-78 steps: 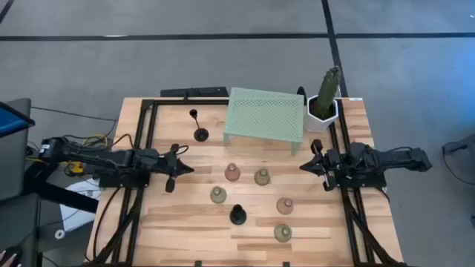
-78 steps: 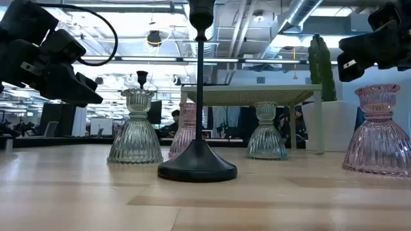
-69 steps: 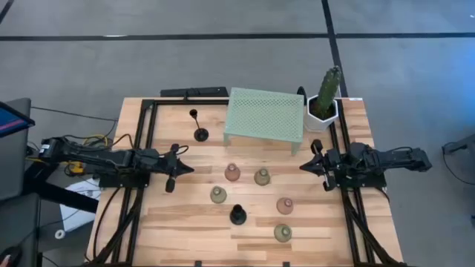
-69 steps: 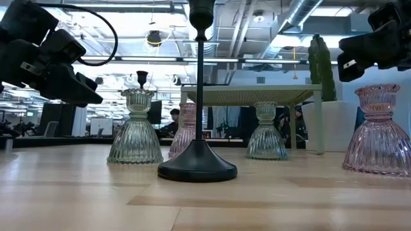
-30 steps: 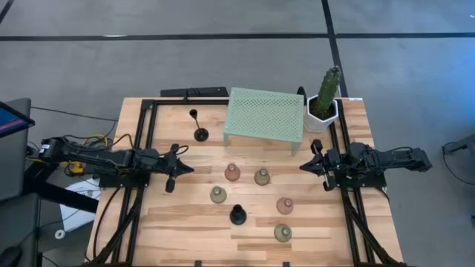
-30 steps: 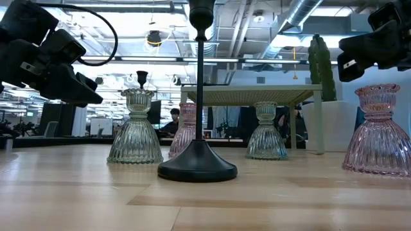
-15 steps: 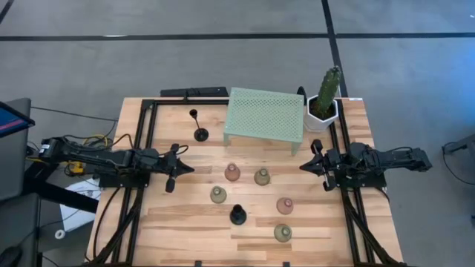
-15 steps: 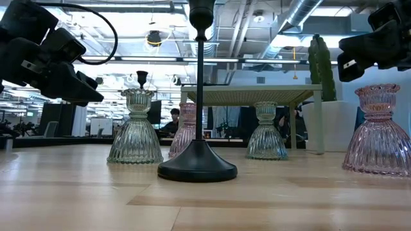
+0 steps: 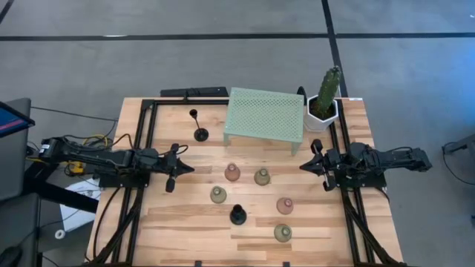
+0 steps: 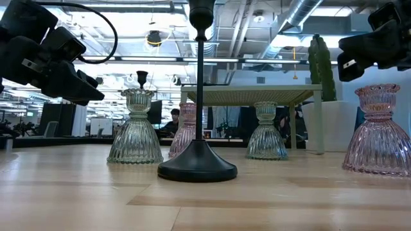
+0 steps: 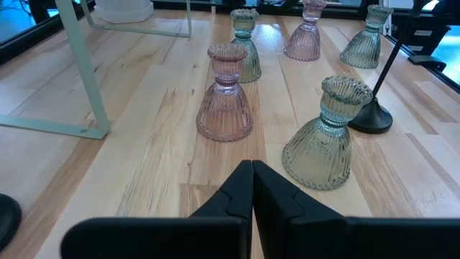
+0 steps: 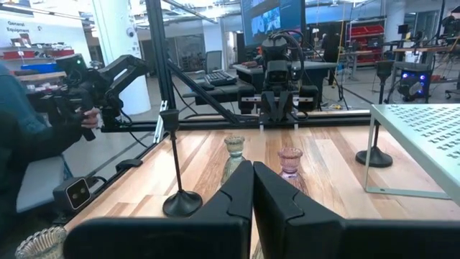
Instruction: Pick & Place candle stick holders
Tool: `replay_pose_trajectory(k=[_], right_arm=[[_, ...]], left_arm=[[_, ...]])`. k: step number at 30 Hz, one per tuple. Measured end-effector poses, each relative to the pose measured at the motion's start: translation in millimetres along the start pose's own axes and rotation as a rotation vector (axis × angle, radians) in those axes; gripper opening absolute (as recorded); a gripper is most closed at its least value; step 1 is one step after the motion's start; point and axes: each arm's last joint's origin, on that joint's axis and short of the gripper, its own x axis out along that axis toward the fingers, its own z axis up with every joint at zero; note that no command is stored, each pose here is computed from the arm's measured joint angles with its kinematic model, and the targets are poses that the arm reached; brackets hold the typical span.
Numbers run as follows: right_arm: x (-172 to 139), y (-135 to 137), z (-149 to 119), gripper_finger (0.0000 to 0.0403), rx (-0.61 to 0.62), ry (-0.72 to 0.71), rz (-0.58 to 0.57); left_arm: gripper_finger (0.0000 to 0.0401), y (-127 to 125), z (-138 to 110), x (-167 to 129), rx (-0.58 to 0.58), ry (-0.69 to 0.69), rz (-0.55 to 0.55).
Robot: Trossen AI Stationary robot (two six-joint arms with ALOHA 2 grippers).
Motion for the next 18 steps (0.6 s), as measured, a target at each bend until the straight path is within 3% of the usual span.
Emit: replay_pose_trajectory(k=[18], right_arm=[[0.0, 0.0, 0.0, 0.0000, -0.015, 0.000, 0.000]], left_arm=[[0.0006, 0.0, 0.3, 0.0, 0.000, -0.003, 0.000]])
